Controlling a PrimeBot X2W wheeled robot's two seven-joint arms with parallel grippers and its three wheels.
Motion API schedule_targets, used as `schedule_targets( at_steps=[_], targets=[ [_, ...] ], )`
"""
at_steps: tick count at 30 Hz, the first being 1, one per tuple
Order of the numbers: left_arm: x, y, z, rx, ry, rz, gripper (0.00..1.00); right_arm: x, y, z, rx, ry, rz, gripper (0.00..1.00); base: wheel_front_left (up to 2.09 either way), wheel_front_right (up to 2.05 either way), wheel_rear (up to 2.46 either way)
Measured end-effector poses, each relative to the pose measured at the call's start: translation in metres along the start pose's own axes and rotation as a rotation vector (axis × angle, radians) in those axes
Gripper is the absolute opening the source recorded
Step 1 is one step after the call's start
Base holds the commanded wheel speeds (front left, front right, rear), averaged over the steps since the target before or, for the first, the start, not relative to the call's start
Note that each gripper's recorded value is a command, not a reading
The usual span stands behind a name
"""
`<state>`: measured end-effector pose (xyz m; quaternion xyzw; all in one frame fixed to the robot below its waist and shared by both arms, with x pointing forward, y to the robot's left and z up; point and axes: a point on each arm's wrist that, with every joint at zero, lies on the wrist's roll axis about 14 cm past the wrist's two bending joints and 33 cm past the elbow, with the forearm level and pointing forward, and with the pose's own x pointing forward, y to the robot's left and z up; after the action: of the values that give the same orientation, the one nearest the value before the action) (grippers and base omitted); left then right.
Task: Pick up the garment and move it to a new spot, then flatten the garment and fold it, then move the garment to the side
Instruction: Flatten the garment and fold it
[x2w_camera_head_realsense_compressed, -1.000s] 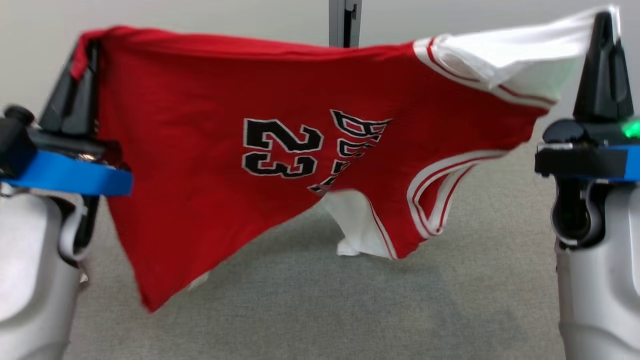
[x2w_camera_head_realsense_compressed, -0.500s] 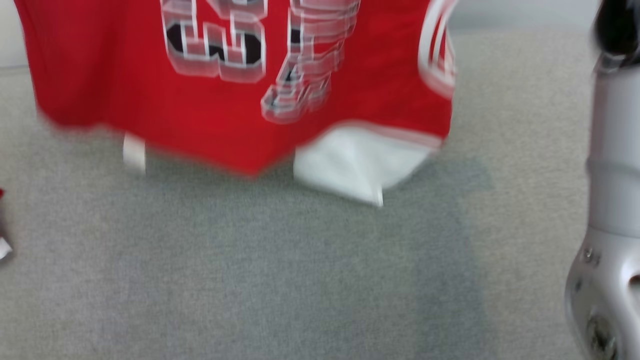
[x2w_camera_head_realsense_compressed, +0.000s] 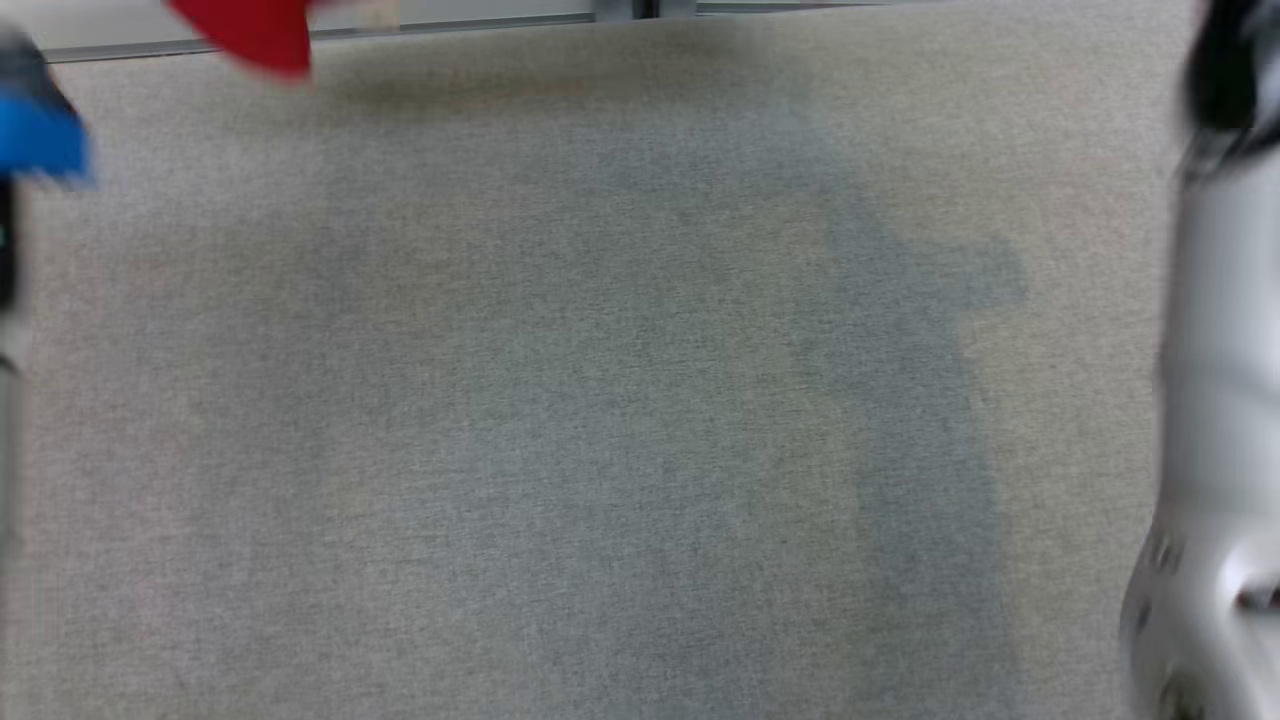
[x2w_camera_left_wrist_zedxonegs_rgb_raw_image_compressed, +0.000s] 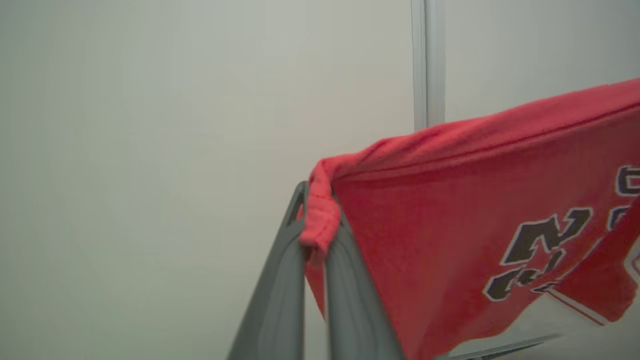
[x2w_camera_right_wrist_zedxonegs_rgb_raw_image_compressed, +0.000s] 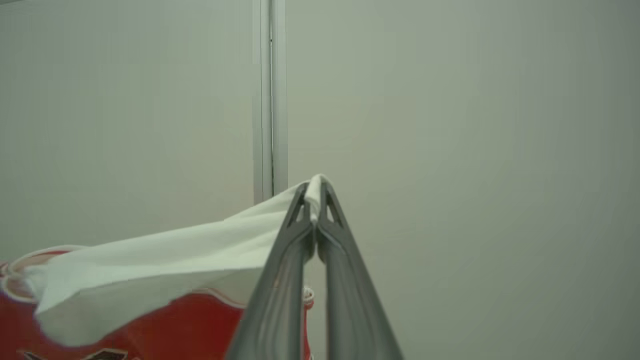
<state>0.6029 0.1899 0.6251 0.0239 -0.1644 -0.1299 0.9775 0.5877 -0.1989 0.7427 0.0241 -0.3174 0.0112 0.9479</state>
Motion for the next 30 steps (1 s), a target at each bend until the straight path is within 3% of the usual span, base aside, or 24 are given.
schedule_targets(
  at_steps=[2, 3, 6, 11, 19, 30],
  targets=[
    [-0.038, -0.022, -0.06, -0.079, 0.157, -0.01, 0.0, -0.055, -0.005, -0.051, 0.035, 0.156, -0.014, 0.0, 0.0, 0.0, 0.0],
    [-0.038, -0.022, -0.06, -0.079, 0.157, -0.01, 0.0, -0.055, -0.005, -0.051, 0.035, 0.156, -0.014, 0.0, 0.0, 0.0, 0.0],
    [-0.093, -0.048, -0.117, -0.164, 0.33, -0.008, 0.0, -0.124, -0.016, -0.091, 0.088, 0.313, -0.064, 0.0, 0.0, 0.0, 0.0],
    [-0.173, -0.079, -0.17, -0.251, 0.548, 0.011, 0.0, -0.223, -0.028, -0.119, 0.184, 0.498, -0.166, 0.0, 0.0, 0.0, 0.0],
    [-0.234, -0.098, -0.169, -0.293, 0.63, 0.048, 0.0, -0.321, -0.015, -0.117, 0.234, 0.676, -0.202, 0.0, 0.0, 0.0, 0.0],
    [-0.317, -0.129, -0.152, -0.316, 0.692, 0.095, 0.0, -0.41, -0.015, -0.091, 0.255, 0.786, -0.261, 0.0, 0.0, 0.0, 0.0]
  ],
)
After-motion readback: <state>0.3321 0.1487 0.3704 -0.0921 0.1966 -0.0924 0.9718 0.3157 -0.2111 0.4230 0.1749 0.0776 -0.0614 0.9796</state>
